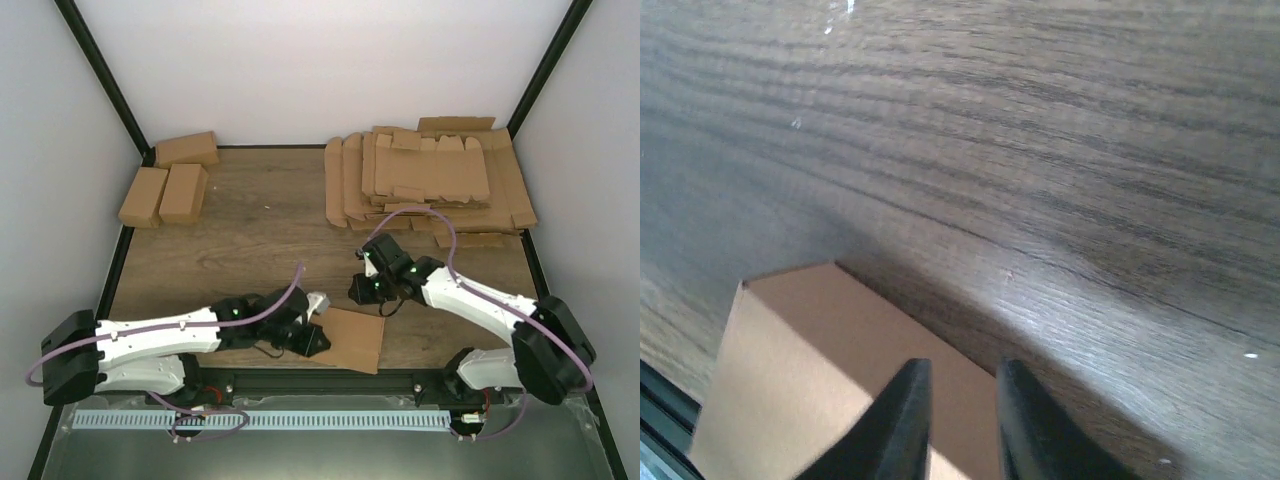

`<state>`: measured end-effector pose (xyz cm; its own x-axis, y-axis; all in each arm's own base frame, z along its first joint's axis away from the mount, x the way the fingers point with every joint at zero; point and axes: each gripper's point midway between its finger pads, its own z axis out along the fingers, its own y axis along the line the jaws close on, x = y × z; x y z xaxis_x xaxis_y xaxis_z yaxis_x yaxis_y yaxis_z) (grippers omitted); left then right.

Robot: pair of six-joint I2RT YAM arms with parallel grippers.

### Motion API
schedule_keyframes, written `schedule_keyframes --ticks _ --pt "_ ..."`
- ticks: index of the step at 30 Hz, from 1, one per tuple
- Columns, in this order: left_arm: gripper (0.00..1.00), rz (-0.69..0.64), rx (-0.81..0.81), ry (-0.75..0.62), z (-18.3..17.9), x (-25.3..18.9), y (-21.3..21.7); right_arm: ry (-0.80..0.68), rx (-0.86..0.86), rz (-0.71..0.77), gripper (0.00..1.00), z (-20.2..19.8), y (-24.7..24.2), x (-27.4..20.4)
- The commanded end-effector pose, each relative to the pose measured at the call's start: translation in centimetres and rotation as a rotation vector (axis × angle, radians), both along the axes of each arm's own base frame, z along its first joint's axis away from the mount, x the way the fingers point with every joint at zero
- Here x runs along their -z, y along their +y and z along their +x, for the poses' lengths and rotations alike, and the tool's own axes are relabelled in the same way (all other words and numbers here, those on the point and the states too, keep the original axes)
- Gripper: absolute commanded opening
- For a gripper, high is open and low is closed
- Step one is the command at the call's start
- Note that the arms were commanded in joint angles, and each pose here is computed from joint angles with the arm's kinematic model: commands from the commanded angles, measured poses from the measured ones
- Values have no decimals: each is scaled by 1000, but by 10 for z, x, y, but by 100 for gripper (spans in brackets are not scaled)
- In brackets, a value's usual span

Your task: Fold the paper box

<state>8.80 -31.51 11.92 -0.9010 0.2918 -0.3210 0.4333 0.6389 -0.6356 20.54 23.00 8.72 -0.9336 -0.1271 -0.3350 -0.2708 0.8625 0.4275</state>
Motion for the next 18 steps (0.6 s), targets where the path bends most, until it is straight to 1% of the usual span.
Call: schedule_keyframes --ticks 1,3,4,6,11,18 --pt "4 -26 -1 71 -26 11 -5 -28 -74 114 11 17 25 -14" --pt "4 -29 8 76 -31 19 -5 -11 -102 130 4 16 31 -11" --pt "4 -29 16 76 -34 23 -6 -2 -114 131 3 15 33 -9" --pt "4 -19 23 72 -37 32 -7 16 -133 129 2 14 35 -2" --pt "4 67 27 46 -32 60 -6 69 -182 134 2 7 41 14" --pt "4 116 -10 -41 -16 75 -2 161 -245 153 2 -12 44 37"
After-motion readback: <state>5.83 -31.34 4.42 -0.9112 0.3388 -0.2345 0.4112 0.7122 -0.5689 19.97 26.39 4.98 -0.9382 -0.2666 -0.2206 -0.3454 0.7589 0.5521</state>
